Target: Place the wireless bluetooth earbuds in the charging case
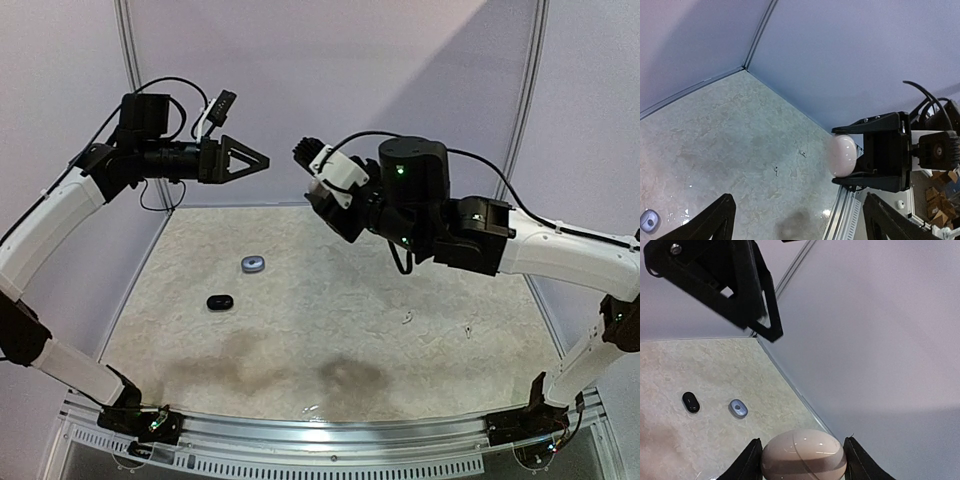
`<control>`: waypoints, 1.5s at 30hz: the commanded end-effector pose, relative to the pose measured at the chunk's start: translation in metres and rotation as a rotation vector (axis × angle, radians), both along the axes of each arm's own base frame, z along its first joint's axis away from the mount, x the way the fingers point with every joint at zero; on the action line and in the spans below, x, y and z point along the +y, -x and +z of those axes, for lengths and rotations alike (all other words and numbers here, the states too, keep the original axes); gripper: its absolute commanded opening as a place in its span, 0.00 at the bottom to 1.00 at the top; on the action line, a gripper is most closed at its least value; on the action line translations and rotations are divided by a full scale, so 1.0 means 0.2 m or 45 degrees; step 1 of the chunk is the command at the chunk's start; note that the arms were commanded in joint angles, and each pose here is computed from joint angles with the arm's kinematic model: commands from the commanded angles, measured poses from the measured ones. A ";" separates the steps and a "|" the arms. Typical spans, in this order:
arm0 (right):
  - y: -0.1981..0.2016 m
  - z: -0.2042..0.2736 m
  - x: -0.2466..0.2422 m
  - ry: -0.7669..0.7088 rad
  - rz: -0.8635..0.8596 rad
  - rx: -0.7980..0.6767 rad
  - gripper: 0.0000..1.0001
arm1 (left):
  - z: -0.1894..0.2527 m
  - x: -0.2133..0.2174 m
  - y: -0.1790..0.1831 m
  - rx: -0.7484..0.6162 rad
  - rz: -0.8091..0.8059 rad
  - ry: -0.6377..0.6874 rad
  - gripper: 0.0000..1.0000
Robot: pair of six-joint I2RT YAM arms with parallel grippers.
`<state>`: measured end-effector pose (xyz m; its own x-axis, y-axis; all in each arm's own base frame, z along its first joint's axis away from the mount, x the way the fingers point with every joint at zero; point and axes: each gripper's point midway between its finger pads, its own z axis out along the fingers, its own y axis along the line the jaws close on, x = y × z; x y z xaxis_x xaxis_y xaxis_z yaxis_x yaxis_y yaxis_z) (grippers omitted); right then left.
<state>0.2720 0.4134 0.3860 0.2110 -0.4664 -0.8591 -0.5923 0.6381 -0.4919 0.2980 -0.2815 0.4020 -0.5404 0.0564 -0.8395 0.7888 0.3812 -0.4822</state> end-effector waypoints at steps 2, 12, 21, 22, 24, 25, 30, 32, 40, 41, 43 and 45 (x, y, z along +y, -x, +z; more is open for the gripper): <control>0.02 0.10 0.17 0.031 0.062 -0.132 0.16 | -0.03 -0.09 0.12 -0.101 -0.094 -0.100 0.87; 0.01 0.07 0.34 0.032 0.044 -0.114 0.16 | -0.08 -0.15 0.18 -0.189 -0.131 -0.202 0.61; 0.03 0.07 0.40 0.075 0.033 -0.158 0.15 | -0.13 -0.14 0.15 -0.190 -0.088 -0.251 0.39; 0.04 0.07 0.40 0.077 0.036 -0.164 0.15 | -0.13 -0.14 0.14 -0.191 -0.086 -0.250 0.33; 0.04 0.07 0.40 0.077 0.032 -0.165 0.15 | -0.13 -0.14 0.14 -0.184 -0.087 -0.253 0.19; 0.04 0.07 0.40 0.074 0.030 -0.165 0.15 | -0.14 -0.15 0.15 -0.181 -0.093 -0.255 0.13; 0.03 0.06 0.39 0.085 0.020 -0.146 0.28 | -0.15 -0.15 0.17 -0.171 -0.118 -0.239 0.00; 0.03 0.04 0.38 0.073 0.006 -0.114 0.58 | -0.14 -0.15 0.18 -0.158 -0.134 -0.217 0.00; 0.17 0.01 0.27 -0.075 0.275 0.217 0.90 | -0.11 -0.10 0.21 -0.252 -0.179 -0.147 0.00; 0.21 -0.01 0.27 -0.111 0.361 0.306 0.90 | -0.10 -0.10 0.23 -0.296 -0.209 -0.129 0.00; 0.31 0.00 0.25 -0.156 0.531 0.425 0.90 | -0.10 -0.10 0.29 -0.391 -0.280 -0.092 0.00; 0.35 -0.02 0.23 -0.177 0.594 0.500 0.87 | -0.07 -0.10 0.35 -0.458 -0.338 -0.030 0.00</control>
